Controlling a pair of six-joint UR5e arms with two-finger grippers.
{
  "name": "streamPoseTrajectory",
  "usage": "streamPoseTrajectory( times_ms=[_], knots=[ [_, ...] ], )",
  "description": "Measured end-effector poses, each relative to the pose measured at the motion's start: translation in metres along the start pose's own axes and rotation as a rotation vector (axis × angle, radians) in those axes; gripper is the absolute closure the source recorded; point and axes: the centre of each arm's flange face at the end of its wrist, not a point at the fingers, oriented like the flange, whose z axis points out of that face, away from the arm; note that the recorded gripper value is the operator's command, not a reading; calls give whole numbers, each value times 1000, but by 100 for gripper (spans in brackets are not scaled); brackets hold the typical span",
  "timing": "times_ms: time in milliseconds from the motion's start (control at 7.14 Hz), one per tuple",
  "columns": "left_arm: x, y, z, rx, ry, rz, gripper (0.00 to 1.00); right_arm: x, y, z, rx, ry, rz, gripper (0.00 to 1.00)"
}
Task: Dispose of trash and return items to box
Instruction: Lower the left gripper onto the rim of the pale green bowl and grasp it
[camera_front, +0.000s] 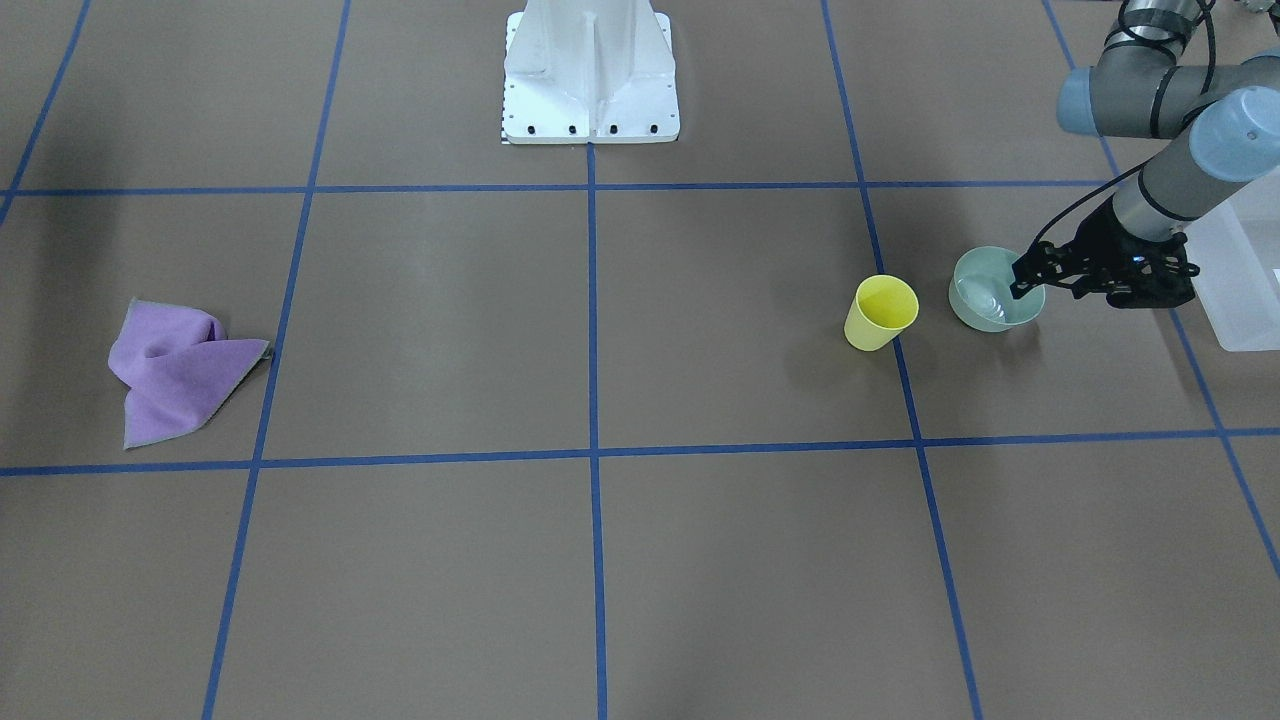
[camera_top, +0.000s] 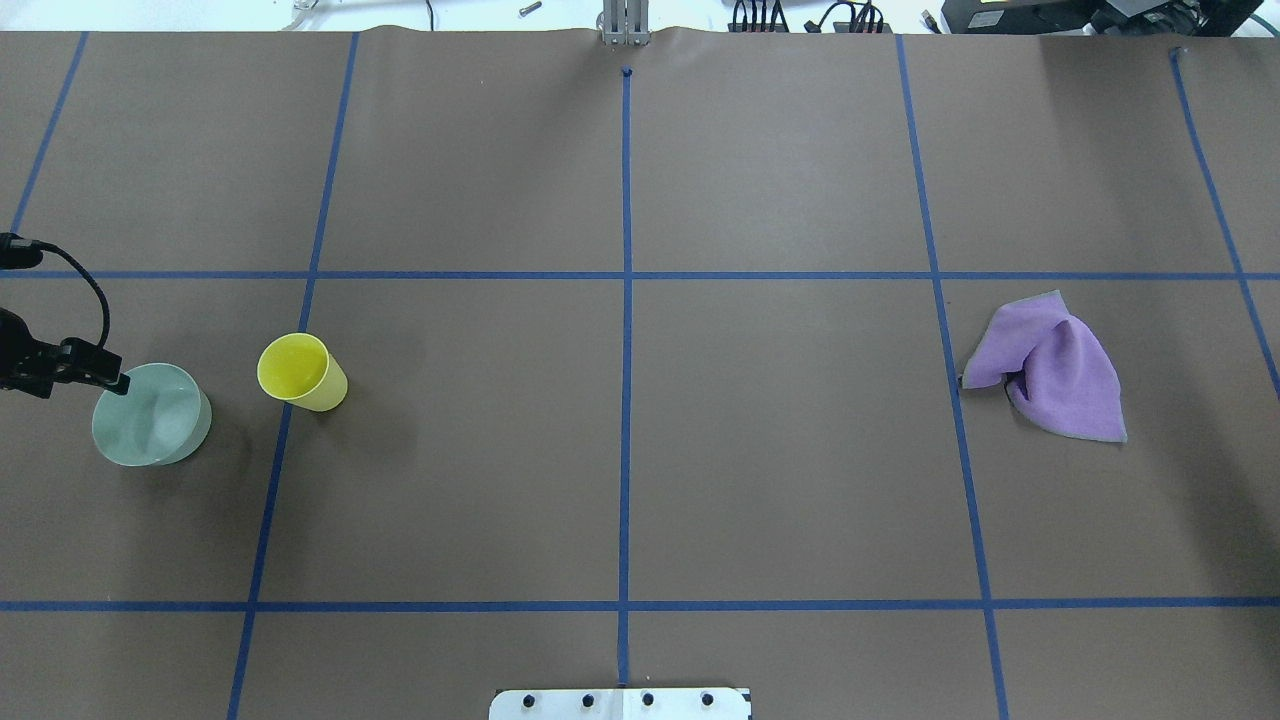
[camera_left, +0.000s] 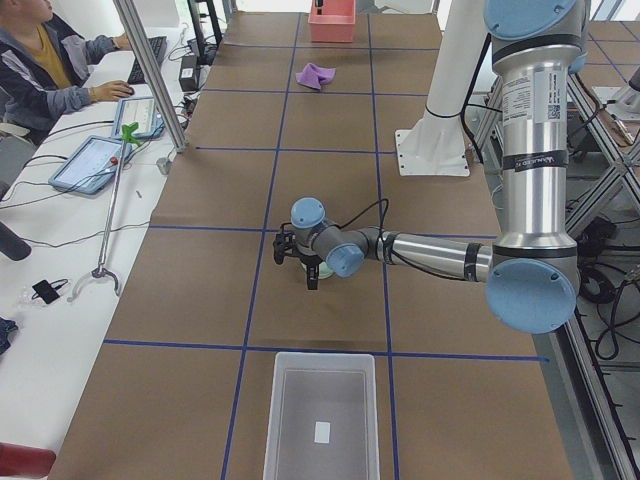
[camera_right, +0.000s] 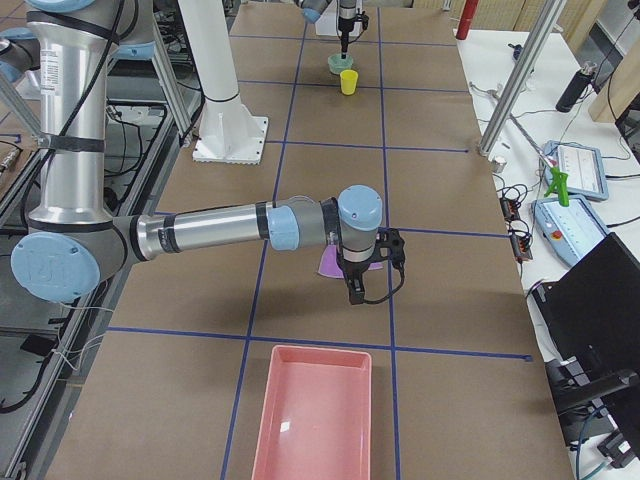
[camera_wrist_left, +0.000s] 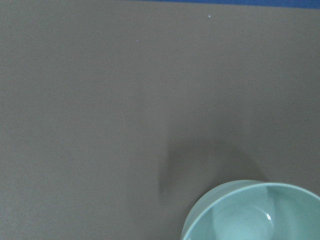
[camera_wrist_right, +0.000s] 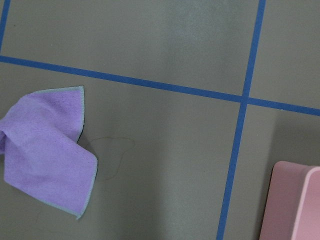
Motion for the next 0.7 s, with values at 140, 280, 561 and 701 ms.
streamPoseTrajectory(
  times_ms=[140, 280, 561, 701],
  knots=[
    [2, 2, 5, -8, -3, 6, 99, 0, 0, 0, 0, -1, 3, 0],
    [3, 4, 7, -15, -3, 8, 100, 0, 0, 0, 0, -1, 5, 0],
    [6, 5, 8, -22, 4, 10, 100, -1, 0, 0, 1, -2, 6, 0],
    [7, 6, 8, -31, 13, 10, 100, -1, -1, -1, 2, -2, 5, 0]
  ],
)
